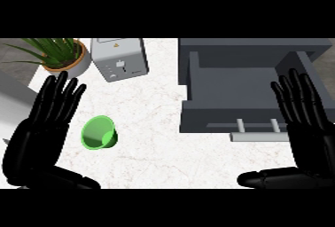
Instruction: Pick up the cup, place it into the drawer and close the drawer
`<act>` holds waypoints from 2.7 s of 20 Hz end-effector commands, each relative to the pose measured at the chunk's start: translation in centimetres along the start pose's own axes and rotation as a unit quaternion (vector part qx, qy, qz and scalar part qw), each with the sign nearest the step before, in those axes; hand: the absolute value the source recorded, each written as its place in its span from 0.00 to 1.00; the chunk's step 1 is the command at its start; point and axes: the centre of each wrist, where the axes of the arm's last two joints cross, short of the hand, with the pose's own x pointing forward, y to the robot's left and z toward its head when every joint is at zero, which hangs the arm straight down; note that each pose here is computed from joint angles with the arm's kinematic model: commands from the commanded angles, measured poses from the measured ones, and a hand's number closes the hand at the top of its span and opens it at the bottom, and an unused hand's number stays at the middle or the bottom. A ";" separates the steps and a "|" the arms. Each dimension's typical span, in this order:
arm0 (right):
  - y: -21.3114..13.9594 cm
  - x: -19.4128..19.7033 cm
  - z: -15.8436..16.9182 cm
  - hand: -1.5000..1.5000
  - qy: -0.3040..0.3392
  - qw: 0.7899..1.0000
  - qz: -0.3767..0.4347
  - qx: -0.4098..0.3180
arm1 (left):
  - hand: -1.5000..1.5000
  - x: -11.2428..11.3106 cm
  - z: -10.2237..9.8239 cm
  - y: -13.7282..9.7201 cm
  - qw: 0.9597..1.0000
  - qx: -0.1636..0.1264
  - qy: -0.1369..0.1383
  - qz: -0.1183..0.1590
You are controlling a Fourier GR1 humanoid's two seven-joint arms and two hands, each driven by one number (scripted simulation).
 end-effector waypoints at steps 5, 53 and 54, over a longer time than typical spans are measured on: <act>-0.1 0.6 -1.3 0.00 -0.002 1.000 0.001 0.002 | 0.00 -0.6 1.0 -1.0 1.000 -0.002 0.008 0.011; 0.0 1.3 -3.0 0.00 0.002 1.000 0.005 0.009 | 0.00 -16.2 7.8 7.6 0.986 0.095 0.128 -0.046; -1.8 1.1 -0.6 0.00 0.001 1.000 0.000 0.009 | 0.00 -16.1 8.0 8.5 0.985 0.091 0.141 -0.038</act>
